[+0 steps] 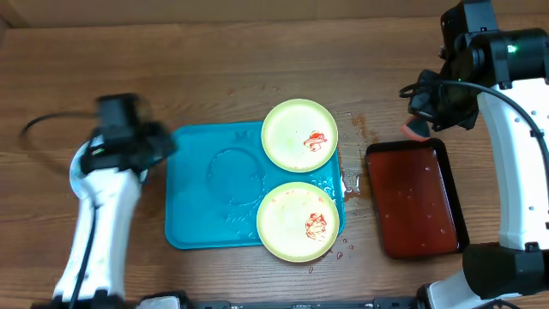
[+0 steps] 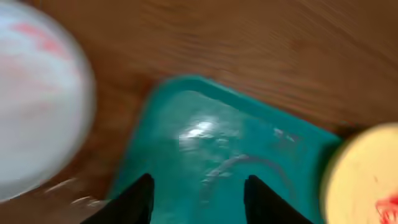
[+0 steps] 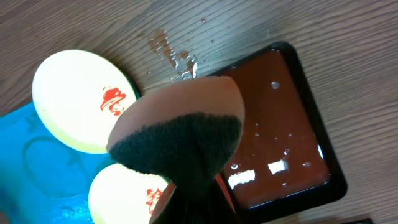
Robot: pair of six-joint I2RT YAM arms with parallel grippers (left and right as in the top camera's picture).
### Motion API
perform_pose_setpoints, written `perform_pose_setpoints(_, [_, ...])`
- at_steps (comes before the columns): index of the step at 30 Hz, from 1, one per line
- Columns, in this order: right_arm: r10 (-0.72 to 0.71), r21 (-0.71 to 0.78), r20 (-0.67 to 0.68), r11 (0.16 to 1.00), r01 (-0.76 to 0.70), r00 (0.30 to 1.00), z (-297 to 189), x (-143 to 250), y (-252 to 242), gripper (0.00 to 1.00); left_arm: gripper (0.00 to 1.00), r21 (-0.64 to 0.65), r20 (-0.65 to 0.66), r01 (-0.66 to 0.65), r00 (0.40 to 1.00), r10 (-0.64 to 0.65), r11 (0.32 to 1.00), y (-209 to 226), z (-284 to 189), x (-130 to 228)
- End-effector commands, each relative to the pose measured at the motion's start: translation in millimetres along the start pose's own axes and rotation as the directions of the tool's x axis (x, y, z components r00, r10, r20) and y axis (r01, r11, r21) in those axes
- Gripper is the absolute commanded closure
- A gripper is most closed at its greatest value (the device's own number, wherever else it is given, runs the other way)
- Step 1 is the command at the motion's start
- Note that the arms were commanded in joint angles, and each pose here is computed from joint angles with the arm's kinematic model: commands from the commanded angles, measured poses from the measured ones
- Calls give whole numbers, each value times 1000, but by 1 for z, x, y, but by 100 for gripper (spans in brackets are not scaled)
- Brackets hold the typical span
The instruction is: Clean dirty plates on tray and stack at the side
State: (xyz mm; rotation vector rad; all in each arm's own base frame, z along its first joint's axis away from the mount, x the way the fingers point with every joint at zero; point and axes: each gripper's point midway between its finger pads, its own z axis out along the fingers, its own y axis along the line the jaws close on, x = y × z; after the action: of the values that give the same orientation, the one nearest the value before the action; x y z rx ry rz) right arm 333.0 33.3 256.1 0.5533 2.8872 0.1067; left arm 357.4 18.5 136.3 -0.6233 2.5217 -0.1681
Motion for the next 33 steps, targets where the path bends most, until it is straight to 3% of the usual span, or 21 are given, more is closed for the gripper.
perform_pose_setpoints(1, [-23, -51, 3, 998, 23, 1000, -8, 3, 8, 96, 46, 214, -118, -291, 940, 321, 932, -82, 39, 54])
perform_pose_setpoints(4, [-30, -71, -7, 997, 30, 1000, -8, 6, 13, 96, 37, 301, -181, -360, 888, 424, 883, -119, 65, 93])
perform_pose_setpoints(10, [-103, -74, -37, 992, 100, 994, 5, 21, 33, 96, 37, 290, -330, -417, 801, 499, 861, -127, 106, 141])
perform_pose_setpoints(16, [-214, -94, -80, 974, 206, 974, 37, 45, 71, 96, 37, 291, -301, -418, 814, 497, 861, -134, 115, 127])
perform_pose_setpoints(21, [-258, -84, -119, 965, 249, 959, 53, 54, 85, 96, 50, 299, -284, -407, 826, 487, 863, -152, 103, 110])
perform_pose_setpoints(29, [-264, -91, -109, 963, 255, 958, 58, 50, 91, 96, 43, 295, -254, -337, 874, 413, 894, -174, 89, 86])
perform_pose_setpoints(33, [-267, -90, -111, 962, 258, 957, 58, 51, 90, 96, 47, 224, -306, -244, 902, 306, 944, -164, 93, 89])
